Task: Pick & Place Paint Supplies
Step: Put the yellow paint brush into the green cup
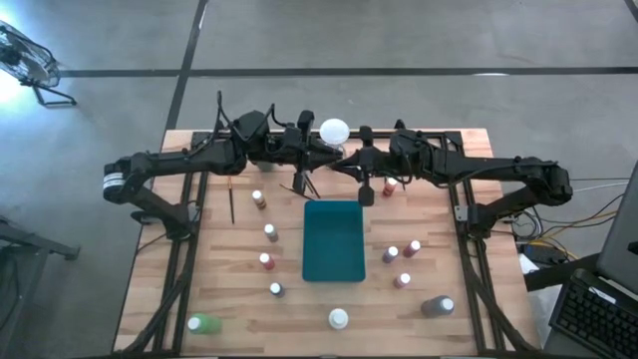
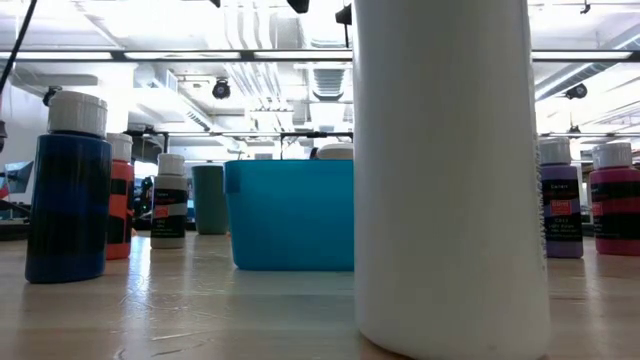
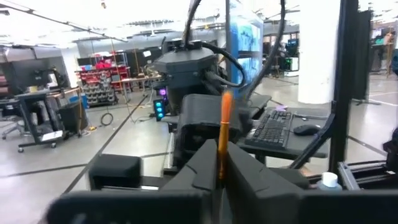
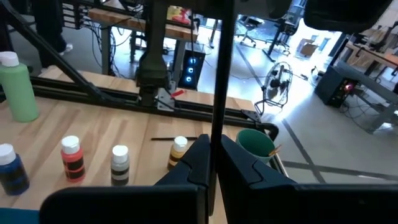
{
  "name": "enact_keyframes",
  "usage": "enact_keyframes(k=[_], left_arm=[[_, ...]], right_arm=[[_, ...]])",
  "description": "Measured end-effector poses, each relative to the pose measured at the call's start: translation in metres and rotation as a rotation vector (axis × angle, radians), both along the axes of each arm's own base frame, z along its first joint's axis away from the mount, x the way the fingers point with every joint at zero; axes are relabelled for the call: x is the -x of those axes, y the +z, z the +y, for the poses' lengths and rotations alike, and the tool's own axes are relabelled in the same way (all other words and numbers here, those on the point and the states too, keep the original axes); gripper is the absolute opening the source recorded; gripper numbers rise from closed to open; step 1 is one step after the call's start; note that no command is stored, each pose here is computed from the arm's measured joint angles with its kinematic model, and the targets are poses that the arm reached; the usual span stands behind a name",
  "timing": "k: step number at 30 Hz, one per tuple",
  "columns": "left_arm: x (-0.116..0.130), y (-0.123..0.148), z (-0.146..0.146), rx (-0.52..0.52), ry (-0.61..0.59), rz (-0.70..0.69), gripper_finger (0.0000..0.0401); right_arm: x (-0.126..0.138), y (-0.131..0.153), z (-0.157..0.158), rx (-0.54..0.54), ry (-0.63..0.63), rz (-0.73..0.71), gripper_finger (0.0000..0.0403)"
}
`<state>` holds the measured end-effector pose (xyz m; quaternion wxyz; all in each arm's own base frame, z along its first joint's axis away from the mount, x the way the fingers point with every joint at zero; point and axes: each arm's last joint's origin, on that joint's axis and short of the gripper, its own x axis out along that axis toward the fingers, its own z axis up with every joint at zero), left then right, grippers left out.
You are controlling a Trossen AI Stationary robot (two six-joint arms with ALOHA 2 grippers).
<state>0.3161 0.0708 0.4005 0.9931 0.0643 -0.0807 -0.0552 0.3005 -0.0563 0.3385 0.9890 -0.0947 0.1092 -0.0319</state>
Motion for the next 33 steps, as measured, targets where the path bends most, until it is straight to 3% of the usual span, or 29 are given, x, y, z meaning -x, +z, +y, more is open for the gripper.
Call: enact_keyframes(k=[13,25,33], left_arm=[[0.000,0.000,0.000,0.031,-0.003,0.005,0.0013],[0.003,0.000,-0.001,0.044,-0.011,0.029,0.0013],[0.013,0.005,-0.002,0.035,0.021,0.050,0.0013]], right_arm=[[0.000,0.000,0.000,-0.010,-0.002,-0.002,0.0020],[0.013,0.014,0.003,-0.027,-0.010,-0.049,0.0114],[0.033,0.017,0.006,-0.048,-0.034,0.039,0.0167]])
